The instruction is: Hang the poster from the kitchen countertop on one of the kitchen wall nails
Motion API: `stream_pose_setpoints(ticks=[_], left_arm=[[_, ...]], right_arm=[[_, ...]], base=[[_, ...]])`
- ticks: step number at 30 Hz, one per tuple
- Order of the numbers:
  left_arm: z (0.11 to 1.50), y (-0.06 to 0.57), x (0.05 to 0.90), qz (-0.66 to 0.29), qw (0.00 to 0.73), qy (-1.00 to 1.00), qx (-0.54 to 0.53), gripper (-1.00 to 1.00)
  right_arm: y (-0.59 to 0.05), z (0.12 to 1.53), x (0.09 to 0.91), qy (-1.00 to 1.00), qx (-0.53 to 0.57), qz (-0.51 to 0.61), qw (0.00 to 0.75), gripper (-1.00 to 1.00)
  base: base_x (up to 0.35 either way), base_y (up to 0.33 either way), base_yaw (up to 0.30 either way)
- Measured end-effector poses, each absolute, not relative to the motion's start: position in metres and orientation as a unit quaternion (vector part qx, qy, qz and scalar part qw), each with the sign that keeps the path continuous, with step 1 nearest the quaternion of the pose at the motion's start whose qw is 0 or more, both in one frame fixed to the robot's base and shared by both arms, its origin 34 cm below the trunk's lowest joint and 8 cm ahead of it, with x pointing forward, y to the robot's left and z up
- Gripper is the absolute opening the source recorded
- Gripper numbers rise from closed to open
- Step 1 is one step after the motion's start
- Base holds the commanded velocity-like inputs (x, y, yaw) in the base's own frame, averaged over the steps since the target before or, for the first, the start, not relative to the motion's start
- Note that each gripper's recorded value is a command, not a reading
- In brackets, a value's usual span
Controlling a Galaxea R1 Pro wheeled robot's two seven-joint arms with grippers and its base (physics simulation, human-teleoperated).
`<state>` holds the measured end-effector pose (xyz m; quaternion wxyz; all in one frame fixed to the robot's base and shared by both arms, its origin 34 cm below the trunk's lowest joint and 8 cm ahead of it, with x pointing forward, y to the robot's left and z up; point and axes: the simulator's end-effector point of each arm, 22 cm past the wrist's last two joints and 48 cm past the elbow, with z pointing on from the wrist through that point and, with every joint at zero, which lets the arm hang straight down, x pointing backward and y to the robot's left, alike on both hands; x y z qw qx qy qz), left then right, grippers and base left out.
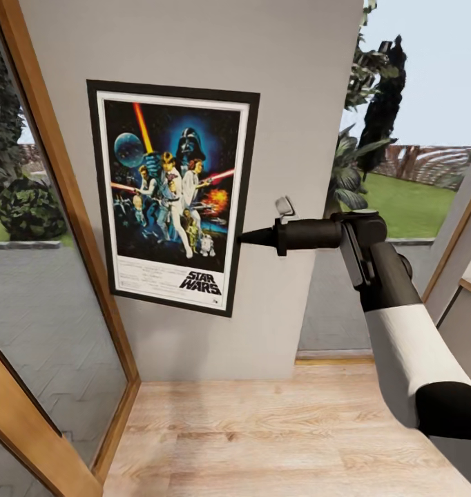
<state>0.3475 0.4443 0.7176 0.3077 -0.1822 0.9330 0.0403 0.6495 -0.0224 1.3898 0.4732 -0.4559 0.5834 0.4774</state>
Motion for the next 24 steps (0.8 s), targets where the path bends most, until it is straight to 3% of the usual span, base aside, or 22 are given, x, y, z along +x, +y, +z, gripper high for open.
stream_pose_setpoints(ticks=[24], left_arm=[[0.718,0.444,0.348,0.039,0.309,0.933,-0.182,1.00]], right_arm=[[-0.038,1.404,0.657,0.586,-0.458,0.462,0.483,-1.00]], base=[[0.000,0.000,0.000]])
